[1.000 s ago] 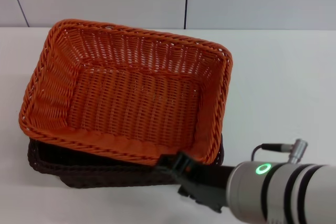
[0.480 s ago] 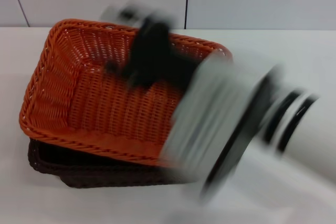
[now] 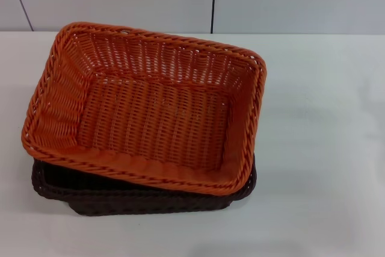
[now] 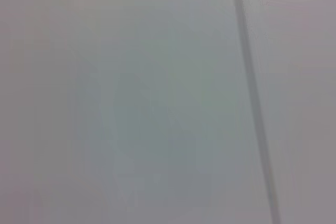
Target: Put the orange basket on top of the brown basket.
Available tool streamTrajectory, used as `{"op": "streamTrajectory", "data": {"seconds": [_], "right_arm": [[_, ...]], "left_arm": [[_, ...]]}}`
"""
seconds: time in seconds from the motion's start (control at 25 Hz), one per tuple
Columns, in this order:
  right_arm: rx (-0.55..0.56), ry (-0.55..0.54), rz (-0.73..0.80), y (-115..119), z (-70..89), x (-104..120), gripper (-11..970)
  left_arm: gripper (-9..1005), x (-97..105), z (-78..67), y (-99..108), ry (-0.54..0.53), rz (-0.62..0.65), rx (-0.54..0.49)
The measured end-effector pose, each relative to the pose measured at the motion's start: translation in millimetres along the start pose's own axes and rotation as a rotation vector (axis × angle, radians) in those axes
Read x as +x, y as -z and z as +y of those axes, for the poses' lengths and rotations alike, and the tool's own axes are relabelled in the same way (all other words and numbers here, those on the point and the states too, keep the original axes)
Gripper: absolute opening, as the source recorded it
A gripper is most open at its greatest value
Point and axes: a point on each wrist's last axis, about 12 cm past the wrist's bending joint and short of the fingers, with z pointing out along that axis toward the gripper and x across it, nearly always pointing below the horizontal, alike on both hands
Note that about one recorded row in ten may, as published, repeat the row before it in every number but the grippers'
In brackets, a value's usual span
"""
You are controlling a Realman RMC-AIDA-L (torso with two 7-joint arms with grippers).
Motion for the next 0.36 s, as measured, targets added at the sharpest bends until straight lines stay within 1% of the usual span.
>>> {"op": "streamTrajectory", "data": {"seconds": [0.08, 0.36], "right_arm": [[0.038, 0.022, -0.047, 9.6, -13.7, 8.8, 602], [0.059, 0.028, -0.035, 10.3, -17.4, 17.5, 602]], "left_arm": [[773, 0.5, 3.2, -3.8, 0.017, -0.001, -0.002], [773, -1.3, 6.0, -10.9, 0.01, -0.016, -0.01]]}}
